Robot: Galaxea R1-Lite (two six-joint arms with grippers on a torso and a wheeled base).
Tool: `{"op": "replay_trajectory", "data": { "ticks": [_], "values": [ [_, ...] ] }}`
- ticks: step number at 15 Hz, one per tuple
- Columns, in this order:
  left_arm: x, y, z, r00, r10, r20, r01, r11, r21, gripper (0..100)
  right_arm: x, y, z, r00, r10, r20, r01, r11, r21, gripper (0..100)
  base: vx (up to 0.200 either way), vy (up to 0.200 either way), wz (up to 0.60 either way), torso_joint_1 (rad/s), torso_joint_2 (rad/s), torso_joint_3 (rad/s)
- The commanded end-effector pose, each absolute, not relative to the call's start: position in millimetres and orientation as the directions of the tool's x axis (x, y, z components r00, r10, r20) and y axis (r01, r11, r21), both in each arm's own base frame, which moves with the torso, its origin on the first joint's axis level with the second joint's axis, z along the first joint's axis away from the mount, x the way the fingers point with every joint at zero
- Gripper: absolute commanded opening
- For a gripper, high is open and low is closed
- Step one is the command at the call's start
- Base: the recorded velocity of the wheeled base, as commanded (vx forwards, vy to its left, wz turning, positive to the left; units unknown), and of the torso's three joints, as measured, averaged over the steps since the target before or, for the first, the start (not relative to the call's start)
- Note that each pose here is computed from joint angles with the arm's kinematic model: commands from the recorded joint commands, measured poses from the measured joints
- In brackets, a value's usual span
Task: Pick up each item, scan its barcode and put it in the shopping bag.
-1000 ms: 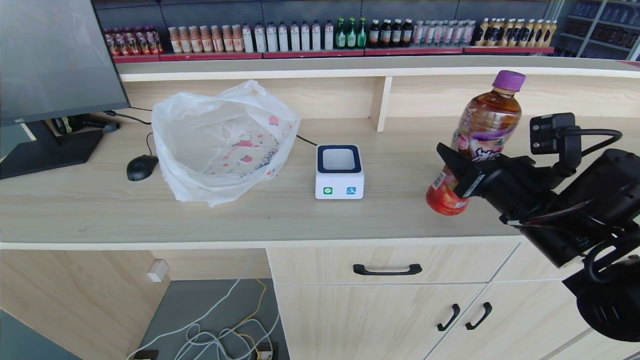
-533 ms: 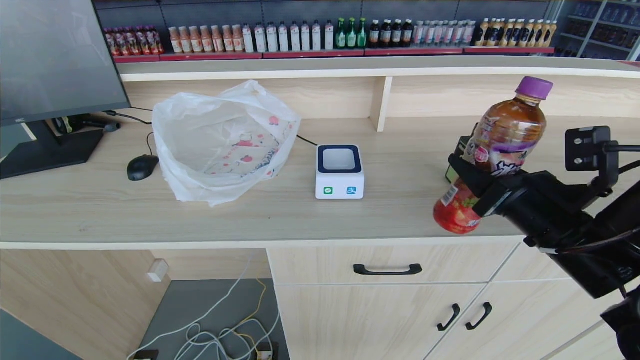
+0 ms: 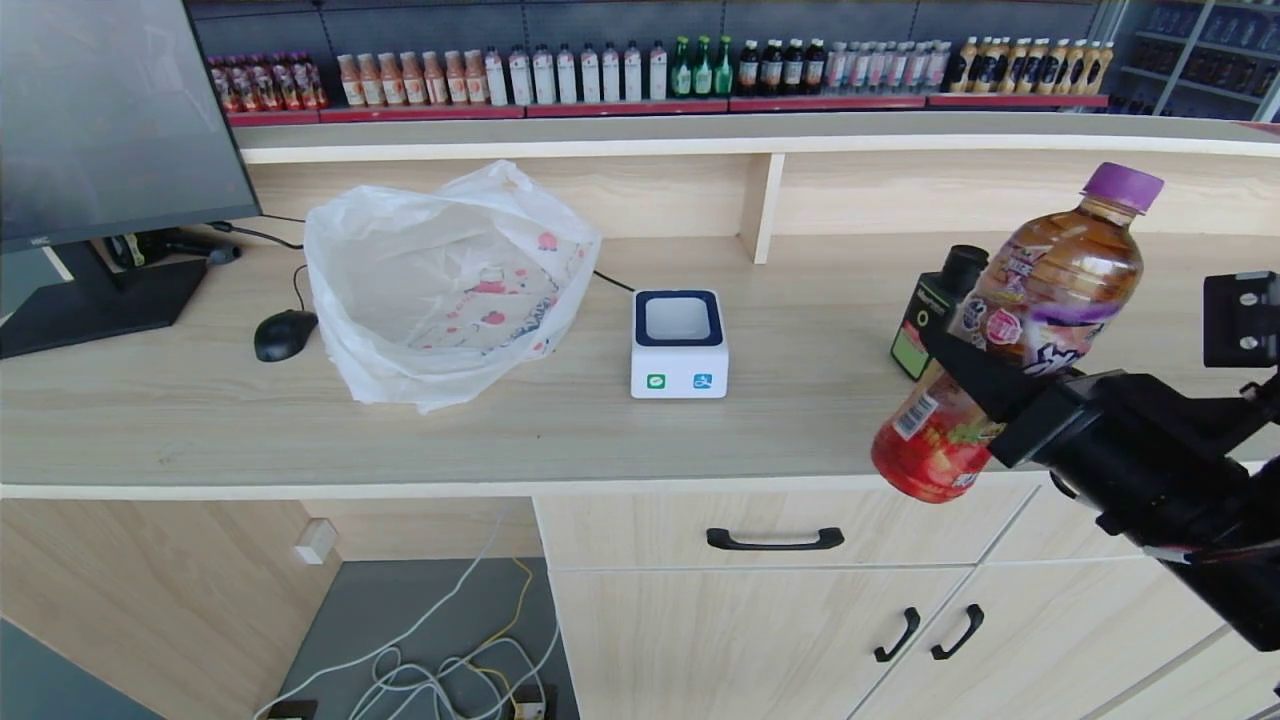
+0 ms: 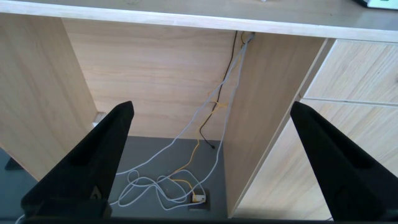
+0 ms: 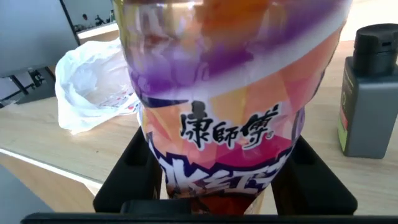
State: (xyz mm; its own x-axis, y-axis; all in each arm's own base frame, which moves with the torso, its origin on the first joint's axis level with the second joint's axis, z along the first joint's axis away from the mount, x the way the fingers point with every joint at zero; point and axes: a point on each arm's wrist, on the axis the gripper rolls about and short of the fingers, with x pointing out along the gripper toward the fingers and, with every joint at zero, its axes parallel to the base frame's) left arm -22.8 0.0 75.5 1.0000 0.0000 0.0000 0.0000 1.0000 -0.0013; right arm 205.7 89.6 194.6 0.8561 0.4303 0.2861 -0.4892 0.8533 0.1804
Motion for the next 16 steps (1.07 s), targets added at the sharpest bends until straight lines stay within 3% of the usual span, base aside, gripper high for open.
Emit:
{"op": "replay_trajectory", "data": {
  "ticks": [1,11,16],
  "values": [
    [-22.8,0.0,75.5,1.000,0.000,0.000,0.000,1.000,-0.002,100,192.9,85.6,197.2,0.836,0.460,0.299,-0.526,0.827,0.198,0,0.000,0.000,0.00,0.000,0.00,0.000],
    [-22.8,0.0,75.5,1.000,0.000,0.000,0.000,1.000,-0.002,100,174.9,84.3,197.5,0.684,0.669,0.292,-0.729,0.607,0.317,0,0.000,0.000,0.00,0.000,0.00,0.000],
    [-22.8,0.0,75.5,1.000,0.000,0.000,0.000,1.000,-0.002,100,164.4,104.1,199.7,0.557,0.776,0.294,-0.796,0.398,0.456,0,0.000,0.000,0.00,0.000,0.00,0.000]
  ]
}}
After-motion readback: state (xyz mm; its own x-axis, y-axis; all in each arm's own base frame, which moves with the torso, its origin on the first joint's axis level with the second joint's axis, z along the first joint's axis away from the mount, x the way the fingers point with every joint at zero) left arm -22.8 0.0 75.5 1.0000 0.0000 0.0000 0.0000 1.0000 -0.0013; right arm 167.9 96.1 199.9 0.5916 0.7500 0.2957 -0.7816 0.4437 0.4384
